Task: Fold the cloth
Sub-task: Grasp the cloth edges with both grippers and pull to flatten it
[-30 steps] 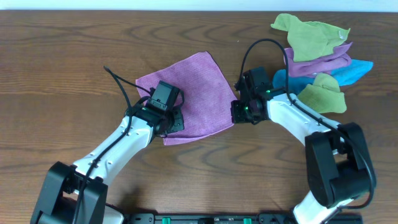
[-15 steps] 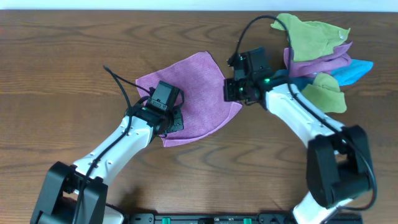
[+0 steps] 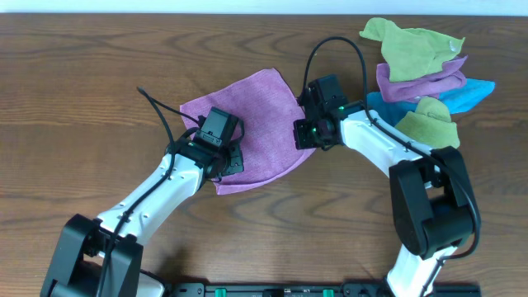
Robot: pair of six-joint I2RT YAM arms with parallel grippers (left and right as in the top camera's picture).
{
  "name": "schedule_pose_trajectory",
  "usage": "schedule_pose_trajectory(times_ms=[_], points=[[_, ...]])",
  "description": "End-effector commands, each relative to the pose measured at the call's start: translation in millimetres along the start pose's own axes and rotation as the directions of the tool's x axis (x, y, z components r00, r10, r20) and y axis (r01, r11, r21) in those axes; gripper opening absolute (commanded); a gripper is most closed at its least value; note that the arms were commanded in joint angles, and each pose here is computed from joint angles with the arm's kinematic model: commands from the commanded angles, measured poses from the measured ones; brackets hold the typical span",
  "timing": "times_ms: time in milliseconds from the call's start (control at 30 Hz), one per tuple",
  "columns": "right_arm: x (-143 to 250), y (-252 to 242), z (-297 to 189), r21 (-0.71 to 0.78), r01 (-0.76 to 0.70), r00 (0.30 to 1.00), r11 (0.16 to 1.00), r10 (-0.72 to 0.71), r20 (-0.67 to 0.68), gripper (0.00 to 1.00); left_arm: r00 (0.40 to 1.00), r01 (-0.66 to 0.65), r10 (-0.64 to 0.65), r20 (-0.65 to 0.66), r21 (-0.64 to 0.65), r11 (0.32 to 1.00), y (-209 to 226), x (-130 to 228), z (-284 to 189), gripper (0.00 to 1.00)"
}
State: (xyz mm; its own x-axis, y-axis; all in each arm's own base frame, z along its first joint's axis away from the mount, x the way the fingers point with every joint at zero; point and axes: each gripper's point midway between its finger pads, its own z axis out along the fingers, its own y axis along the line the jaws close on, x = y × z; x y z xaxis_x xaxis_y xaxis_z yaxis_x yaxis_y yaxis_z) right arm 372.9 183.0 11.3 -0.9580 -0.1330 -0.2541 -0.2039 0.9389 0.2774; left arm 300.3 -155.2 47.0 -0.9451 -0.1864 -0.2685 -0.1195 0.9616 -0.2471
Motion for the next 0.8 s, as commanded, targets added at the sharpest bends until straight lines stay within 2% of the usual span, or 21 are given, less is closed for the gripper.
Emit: schedule_pose_trajectory(times_ms=[0,367,600,767], points=[[7,-8,0,0.027,0.007,1.000,1.000,-0.006,-0.030,0.01,1.000,0.009,-0.009,-0.007,-0.027,1.000,7,4,4,0.06],[41,-14,-6,0.060,-0.033,0.985,0.998,0.042,-0.165,0.01,0.998,0.014,-0.017,-0.056,-0.062,0.998,15,16,3,0.06],[51,-16,-10,0.070,-0.039,0.978,0.997,0.053,-0.203,0.01,0.996,0.021,-0.026,-0.088,-0.062,0.998,16,23,5,0.06],[52,-16,-10,0.071,-0.040,0.977,0.997,0.054,-0.208,0.01,0.987,0.030,-0.034,-0.156,-0.027,0.999,9,35,12,0.06]])
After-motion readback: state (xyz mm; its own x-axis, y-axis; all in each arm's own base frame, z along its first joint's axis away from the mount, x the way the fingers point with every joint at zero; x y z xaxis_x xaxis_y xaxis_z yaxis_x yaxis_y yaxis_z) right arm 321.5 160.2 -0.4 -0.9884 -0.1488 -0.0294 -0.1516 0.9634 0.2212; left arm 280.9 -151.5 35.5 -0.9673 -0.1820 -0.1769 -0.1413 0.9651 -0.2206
